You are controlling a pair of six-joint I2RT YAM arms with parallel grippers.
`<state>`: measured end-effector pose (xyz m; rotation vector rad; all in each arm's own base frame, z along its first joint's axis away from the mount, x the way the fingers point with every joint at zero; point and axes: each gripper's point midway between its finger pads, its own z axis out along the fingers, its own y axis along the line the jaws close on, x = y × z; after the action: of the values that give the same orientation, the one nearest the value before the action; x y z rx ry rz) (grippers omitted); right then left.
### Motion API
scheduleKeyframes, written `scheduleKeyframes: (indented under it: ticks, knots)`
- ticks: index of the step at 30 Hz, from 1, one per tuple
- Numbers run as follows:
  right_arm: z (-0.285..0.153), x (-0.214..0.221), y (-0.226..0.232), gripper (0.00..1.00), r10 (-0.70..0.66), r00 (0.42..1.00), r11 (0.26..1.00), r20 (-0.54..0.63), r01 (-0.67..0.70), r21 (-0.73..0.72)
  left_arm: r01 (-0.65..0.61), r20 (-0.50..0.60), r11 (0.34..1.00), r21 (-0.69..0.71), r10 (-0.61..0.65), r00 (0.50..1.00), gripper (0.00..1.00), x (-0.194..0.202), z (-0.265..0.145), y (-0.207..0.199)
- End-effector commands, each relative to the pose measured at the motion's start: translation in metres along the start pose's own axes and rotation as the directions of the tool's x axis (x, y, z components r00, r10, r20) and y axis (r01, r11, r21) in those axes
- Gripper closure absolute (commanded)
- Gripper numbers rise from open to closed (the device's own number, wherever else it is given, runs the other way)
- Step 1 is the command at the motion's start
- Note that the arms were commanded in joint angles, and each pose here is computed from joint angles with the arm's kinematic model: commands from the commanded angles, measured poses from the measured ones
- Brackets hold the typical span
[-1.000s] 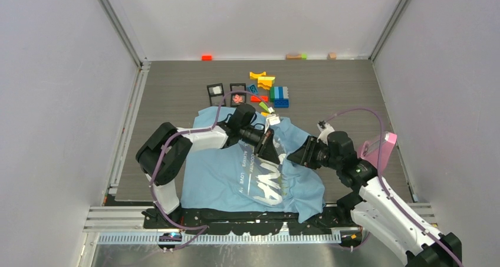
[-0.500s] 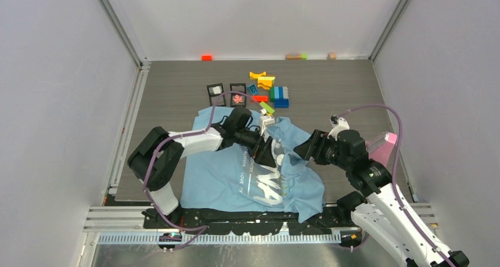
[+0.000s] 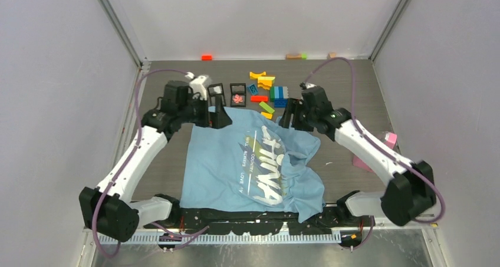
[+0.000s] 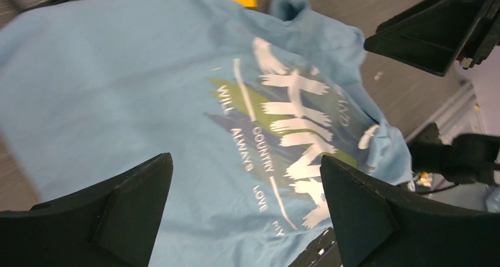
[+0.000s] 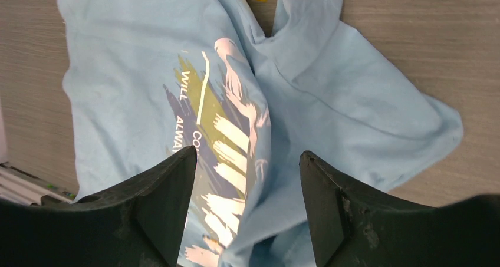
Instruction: Pin the brooch onto the clothing
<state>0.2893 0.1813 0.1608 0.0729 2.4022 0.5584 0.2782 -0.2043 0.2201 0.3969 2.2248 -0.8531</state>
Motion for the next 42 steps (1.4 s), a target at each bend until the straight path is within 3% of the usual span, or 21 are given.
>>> scheduleKeyframes:
  ticks: [1, 5, 12, 22, 37, 42]
  knots:
    - [0.031, -0.056, 0.043, 0.33, -0.097, 0.987, 0.995, 0.125, 0.1, -0.017, 0.056, -0.09, 0.973, -0.224, -0.078, 0.993, 0.0, 0.015, -0.053, 0.041]
    - [0.082, -0.067, 0.069, 0.36, -0.167, 0.981, 0.986, 0.095, 0.166, 0.017, 0.021, -0.042, 0.876, -0.482, -0.047, 0.998, 0.0, 0.017, -0.077, 0.092]
    - [0.174, -0.067, 0.102, 0.35, -0.258, 0.965, 0.966, 0.042, 0.256, 0.041, 0.022, -0.002, 0.798, -0.602, -0.03, 1.0, 0.0, 0.027, -0.08, 0.122]
    - [0.245, -0.086, 0.143, 0.32, -0.33, 0.94, 0.944, 0.092, 0.326, 0.058, 0.045, 0.004, 0.837, -0.545, -0.051, 0.999, 0.0, 0.035, -0.068, 0.115]
    - [0.305, -0.081, 0.124, 0.28, -0.358, 0.928, 0.922, 0.106, 0.334, 0.197, 0.05, 0.03, 0.869, -0.492, -0.041, 0.999, 0.0, 0.03, -0.067, 0.103]
    - [0.312, -0.07, 0.116, 0.34, -0.369, 0.926, 0.912, 0.082, 0.344, 0.226, 0.05, 0.034, 0.872, -0.487, -0.038, 0.999, 0.0, 0.029, -0.067, 0.101]
